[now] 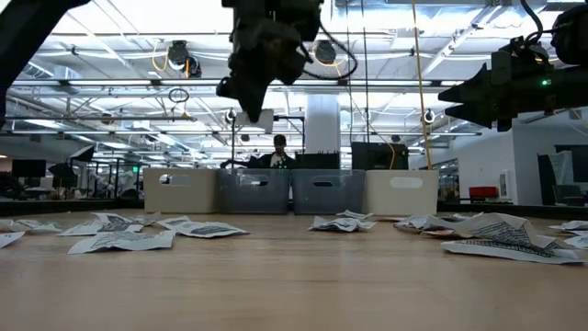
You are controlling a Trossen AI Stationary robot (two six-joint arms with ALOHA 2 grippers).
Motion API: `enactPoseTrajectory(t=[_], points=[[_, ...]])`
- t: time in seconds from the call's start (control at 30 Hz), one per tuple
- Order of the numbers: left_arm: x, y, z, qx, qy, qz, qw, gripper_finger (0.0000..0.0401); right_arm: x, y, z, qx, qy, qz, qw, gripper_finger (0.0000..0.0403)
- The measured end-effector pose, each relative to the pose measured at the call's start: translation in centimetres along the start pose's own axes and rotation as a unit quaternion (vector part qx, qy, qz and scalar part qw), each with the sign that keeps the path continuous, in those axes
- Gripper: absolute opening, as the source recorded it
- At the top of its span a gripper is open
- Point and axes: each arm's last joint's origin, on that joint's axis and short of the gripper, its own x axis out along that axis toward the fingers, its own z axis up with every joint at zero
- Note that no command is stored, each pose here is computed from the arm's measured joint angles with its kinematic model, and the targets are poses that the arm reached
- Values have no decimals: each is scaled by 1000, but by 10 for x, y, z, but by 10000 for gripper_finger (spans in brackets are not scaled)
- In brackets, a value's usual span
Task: Pick & Place First Aid Supplies
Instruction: Put the bandage into the gray bin
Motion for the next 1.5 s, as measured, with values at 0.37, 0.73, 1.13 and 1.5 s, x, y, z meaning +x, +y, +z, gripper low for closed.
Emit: enactPoseTrajectory(t=[0.37,0.73,1.13,1.5], points=[[-23,117,22,-97,-23,1,995,1,0,0,0,0,0,0,1000,297],[-43,224,0,-206,4,34,978,1,0,0,0,0,0,0,1000,297],[-15,256,-4,-231,-2,66,971,1,0,0,0,0,0,0,1000,297],[52,240,-4,-214,6,69,974,1,0,0,0,0,0,0,1000,297]])
